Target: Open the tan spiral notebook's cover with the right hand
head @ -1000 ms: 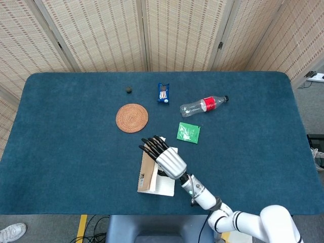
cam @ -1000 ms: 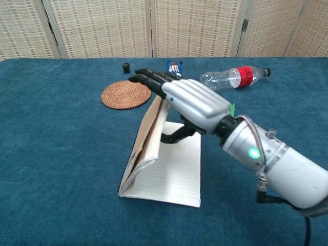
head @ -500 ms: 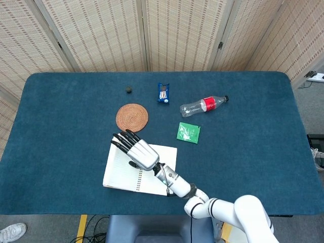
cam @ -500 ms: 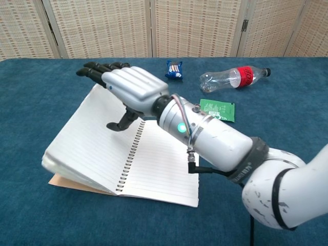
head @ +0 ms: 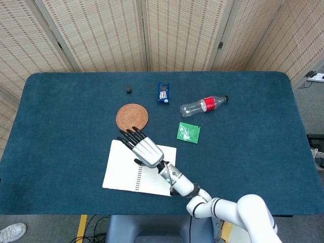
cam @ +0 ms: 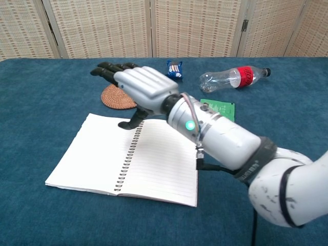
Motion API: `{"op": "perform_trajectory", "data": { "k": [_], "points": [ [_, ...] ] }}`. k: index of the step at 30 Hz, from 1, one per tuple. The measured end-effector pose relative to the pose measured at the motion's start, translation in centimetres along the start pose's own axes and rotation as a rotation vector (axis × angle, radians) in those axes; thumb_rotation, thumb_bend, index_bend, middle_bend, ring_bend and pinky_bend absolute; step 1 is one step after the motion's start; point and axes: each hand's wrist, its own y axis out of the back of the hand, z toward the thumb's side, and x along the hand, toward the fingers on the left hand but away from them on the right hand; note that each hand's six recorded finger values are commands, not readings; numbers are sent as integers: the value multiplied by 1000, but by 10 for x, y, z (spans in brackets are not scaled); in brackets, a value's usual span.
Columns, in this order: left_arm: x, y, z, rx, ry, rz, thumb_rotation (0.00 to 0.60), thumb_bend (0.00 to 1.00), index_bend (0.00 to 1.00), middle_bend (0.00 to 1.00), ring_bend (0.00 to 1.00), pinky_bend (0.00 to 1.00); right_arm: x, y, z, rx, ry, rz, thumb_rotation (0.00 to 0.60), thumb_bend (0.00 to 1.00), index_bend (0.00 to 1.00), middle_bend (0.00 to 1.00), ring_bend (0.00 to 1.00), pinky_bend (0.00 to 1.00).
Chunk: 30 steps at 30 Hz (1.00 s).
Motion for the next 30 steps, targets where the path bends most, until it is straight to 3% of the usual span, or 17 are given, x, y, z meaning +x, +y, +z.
{"op": "perform_trajectory", "data": {
  "k": [6, 11, 14, 20, 30],
  "points": [
    [2, -23, 8, 96, -16, -102, 600, 220, 97, 0, 0, 141, 66, 37, -52, 40, -131, 53, 600, 298, 0, 0, 0, 0],
    [4, -46, 18, 136, -45, -192, 600, 219, 96, 0, 0, 141, 174, 80, -116, 253, -348, 129, 600, 303, 0, 0, 0, 0],
    [3, -52, 20, 165, -52, -203, 600, 220, 97, 0, 0, 141, 241, 101, -143, 349, -502, 163, 600, 310, 0, 0, 0, 0],
    [-1, -68, 28, 210, -75, -244, 600, 220, 98, 0, 0, 141, 323, 126, -163, 353, -712, 98, 600, 317, 0, 0, 0, 0],
    [-4, -74, 33, 212, -94, -266, 600, 219, 101, 0, 0, 141, 395, 160, -176, 240, -841, -29, 600, 324, 0, 0, 0, 0]
  ]
}}
